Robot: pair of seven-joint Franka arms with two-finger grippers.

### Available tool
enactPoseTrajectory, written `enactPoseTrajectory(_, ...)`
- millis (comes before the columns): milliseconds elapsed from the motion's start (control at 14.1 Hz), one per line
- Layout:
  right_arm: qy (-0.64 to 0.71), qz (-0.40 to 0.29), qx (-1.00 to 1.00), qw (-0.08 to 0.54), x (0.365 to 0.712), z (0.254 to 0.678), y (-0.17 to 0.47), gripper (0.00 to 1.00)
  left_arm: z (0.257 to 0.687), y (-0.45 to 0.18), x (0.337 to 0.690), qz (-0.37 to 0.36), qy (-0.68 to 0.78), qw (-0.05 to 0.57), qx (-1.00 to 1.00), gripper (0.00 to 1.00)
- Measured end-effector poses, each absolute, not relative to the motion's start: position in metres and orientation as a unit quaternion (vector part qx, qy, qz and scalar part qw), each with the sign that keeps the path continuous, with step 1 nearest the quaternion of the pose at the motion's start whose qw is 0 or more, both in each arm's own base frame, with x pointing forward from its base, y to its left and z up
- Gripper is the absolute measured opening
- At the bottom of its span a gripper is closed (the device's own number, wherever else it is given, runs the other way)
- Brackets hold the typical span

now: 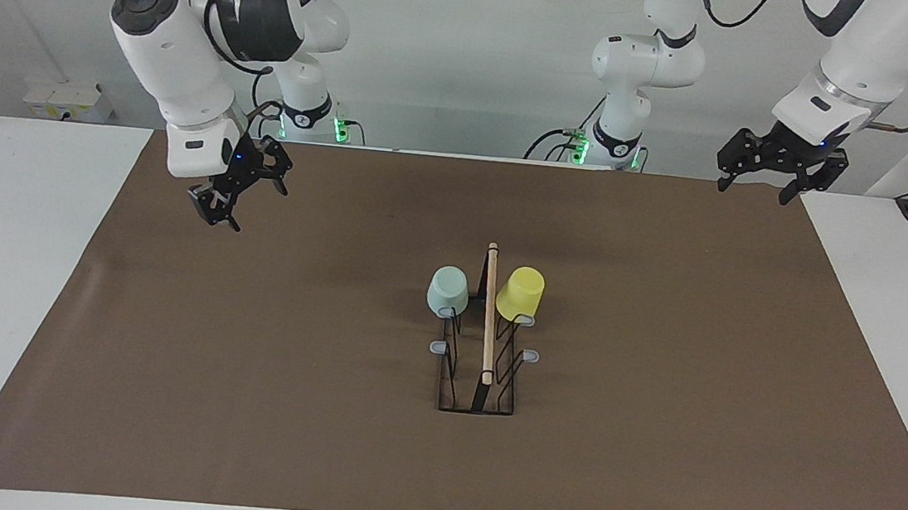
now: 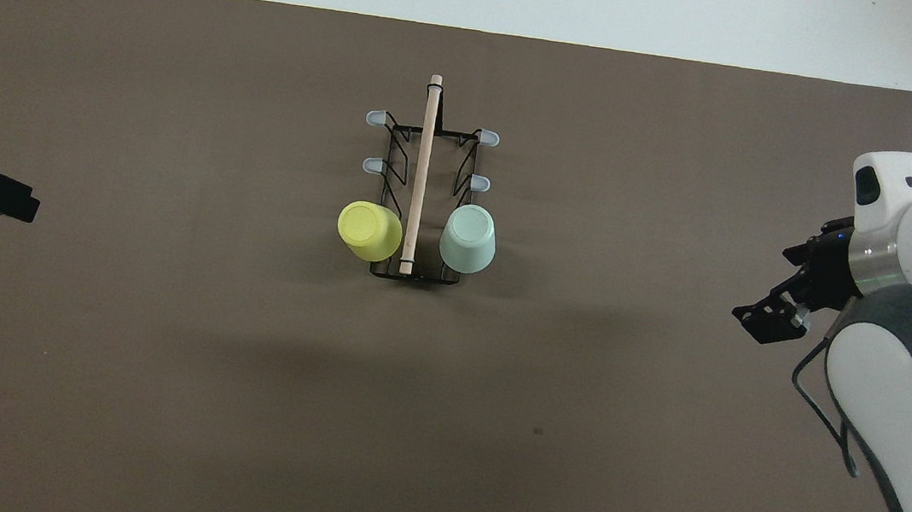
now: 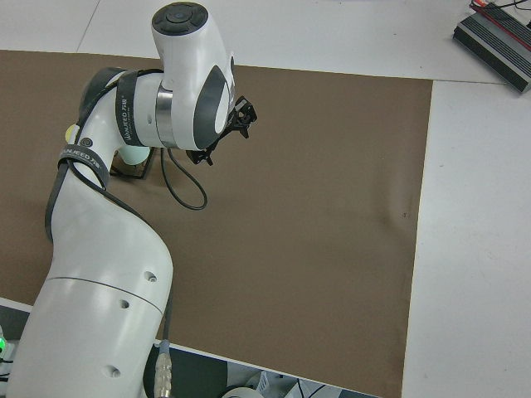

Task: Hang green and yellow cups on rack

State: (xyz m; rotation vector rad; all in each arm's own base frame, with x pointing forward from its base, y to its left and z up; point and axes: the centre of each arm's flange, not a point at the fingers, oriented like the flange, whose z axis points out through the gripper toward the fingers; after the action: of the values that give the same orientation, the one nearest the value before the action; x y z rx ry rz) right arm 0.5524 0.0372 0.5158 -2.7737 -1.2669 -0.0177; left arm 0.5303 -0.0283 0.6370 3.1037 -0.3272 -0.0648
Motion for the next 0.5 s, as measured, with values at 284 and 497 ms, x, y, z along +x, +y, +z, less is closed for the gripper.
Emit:
enactPoseTrajectory(284, -0.258, 0.014, -0.965, 0.035, 0.547, 0.521, 0.024, 1.0, 0.637, -0.029, 0.53, -0.02, -0.1, 0.01, 0.995, 1.0)
enactPoseTrajectory(497, -0.159, 0.014, -0.987, 0.013, 0.543, 0.528, 0.043, 1.0, 0.638, -0.028, 0.53, -0.02, -0.099, 0.01, 0.995, 1.0)
